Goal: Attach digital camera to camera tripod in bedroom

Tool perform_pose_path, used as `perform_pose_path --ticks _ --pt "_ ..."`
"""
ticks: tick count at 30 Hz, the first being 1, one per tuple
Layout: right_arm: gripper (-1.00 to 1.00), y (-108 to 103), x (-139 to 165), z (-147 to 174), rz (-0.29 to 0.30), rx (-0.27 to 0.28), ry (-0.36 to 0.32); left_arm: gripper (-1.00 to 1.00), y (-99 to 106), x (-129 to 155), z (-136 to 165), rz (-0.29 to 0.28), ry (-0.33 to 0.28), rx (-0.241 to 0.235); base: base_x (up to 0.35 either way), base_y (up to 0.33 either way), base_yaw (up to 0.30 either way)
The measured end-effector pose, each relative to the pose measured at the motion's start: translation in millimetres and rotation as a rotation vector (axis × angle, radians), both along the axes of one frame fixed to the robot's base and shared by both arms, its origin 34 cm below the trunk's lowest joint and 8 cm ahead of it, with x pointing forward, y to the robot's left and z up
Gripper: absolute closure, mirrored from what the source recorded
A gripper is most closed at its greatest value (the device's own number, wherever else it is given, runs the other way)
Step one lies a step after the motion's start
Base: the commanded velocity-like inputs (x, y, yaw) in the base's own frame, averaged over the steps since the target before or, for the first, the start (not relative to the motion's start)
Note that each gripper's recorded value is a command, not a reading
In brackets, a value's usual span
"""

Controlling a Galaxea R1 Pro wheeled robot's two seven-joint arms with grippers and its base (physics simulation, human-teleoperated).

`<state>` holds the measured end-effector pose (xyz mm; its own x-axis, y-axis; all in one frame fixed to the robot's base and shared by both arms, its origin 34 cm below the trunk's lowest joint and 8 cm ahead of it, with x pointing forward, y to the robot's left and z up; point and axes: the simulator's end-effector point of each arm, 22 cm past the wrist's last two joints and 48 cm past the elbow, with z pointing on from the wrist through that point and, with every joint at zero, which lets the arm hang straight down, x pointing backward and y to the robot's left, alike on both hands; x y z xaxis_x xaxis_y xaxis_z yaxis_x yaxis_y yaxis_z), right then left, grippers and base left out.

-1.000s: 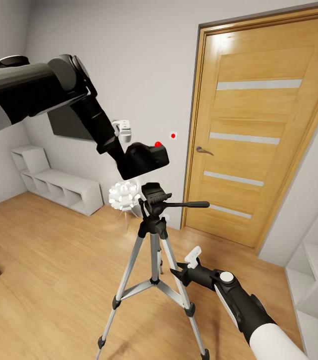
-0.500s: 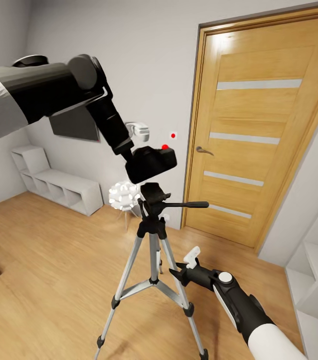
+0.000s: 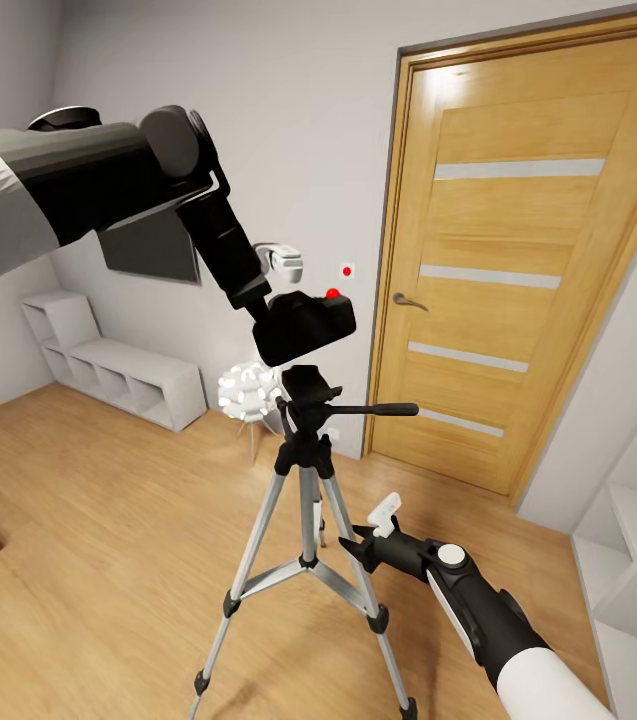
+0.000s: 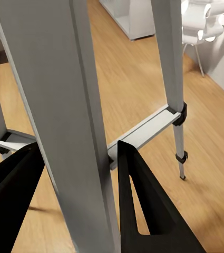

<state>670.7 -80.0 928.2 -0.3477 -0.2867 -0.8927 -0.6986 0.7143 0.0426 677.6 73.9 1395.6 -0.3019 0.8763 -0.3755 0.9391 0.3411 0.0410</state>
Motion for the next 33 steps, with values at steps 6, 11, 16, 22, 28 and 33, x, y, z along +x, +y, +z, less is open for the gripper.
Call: perform_pose_path --ticks 6,11,16,22,28,33 --pt "1.0 0.1 0.0 0.1 0.001 0.0 -0.001 1.0 5.3 0.1 -7.7 0.003 0.004 0.031 0.0 0.0 0.0" --pt "1.0 0.1 0.0 0.2 0.001 0.0 -0.002 1.0 8.8 0.4 -12.9 0.006 0.006 0.053 0.0 0.0 0.0" --pt "1.0 0.3 0.1 0.5 0.002 0.0 -0.004 1.0 9.6 -0.1 -15.9 0.001 0.008 0.062 0.0 0.0 0.0" --pt "1.0 0.2 0.5 1.0 0.001 0.0 -0.006 1.0 9.7 -0.4 -17.1 -0.002 0.008 0.067 0.0 0.0 0.0" --pt "1.0 0.1 0.8 1.2 0.0 0.0 -0.008 1.0 9.7 -0.3 -16.6 -0.004 0.006 0.067 0.0 0.0 0.0" --pt "1.0 -0.1 1.1 1.4 -0.002 0.0 -0.008 1.0 10.2 -0.3 -17.9 -0.003 0.008 0.069 0.0 0.0 0.0"
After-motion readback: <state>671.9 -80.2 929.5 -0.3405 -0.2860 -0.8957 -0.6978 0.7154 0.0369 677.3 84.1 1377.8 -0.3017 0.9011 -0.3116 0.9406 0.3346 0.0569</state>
